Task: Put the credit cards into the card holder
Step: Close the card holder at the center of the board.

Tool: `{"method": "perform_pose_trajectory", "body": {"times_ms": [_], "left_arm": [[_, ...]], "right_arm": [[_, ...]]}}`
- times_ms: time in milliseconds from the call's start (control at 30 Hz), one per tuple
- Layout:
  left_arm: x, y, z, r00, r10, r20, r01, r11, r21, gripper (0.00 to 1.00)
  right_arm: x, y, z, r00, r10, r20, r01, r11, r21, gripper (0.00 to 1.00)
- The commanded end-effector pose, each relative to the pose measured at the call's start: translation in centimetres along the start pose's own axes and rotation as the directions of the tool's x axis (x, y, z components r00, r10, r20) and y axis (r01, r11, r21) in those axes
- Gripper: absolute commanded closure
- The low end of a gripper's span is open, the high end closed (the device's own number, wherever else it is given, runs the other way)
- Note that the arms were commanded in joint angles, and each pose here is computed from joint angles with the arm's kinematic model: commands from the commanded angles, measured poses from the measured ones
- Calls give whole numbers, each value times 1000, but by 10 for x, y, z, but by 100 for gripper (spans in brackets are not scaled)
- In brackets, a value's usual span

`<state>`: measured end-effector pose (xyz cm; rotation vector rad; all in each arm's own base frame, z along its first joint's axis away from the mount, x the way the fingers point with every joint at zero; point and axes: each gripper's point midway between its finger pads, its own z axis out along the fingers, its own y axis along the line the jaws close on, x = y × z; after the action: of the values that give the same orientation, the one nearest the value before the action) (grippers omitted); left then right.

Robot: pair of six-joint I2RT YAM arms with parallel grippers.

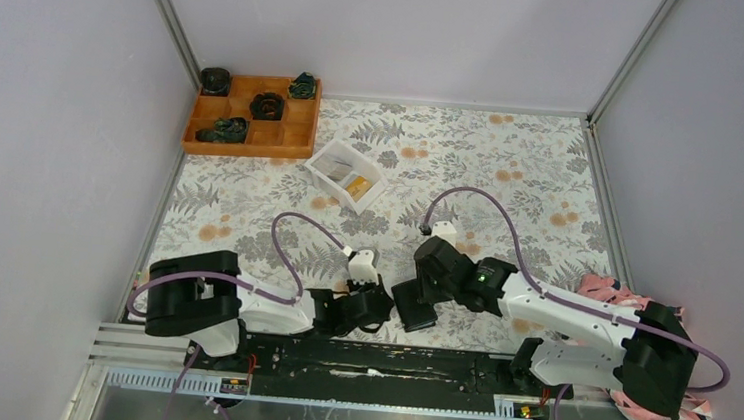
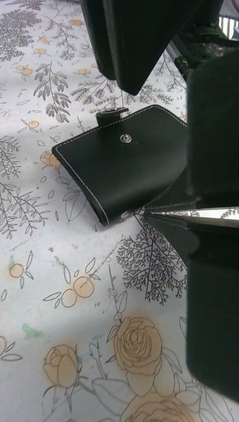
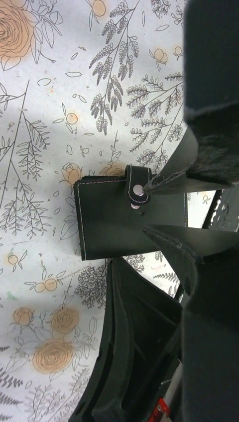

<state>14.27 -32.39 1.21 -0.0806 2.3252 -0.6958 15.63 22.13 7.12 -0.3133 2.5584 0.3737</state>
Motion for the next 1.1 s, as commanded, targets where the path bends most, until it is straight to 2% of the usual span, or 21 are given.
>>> {"method": "perform_pose_trajectory", "body": {"times_ms": [0, 767, 1067], "left_arm": [[9, -5, 3, 999, -50, -15, 50, 999, 18, 89], [15, -7, 5, 998, -50, -27, 50, 998, 24, 88], [15, -8, 6, 999, -47, -27, 47, 999, 21, 88]], "right_arm": [[-6, -5, -2, 999, -34, 12, 33, 997, 67, 64], [-1, -14, 10, 998, -60, -27, 63, 987, 149, 65], [-3, -15, 8, 997, -70, -21, 72, 985, 160, 81]]}}
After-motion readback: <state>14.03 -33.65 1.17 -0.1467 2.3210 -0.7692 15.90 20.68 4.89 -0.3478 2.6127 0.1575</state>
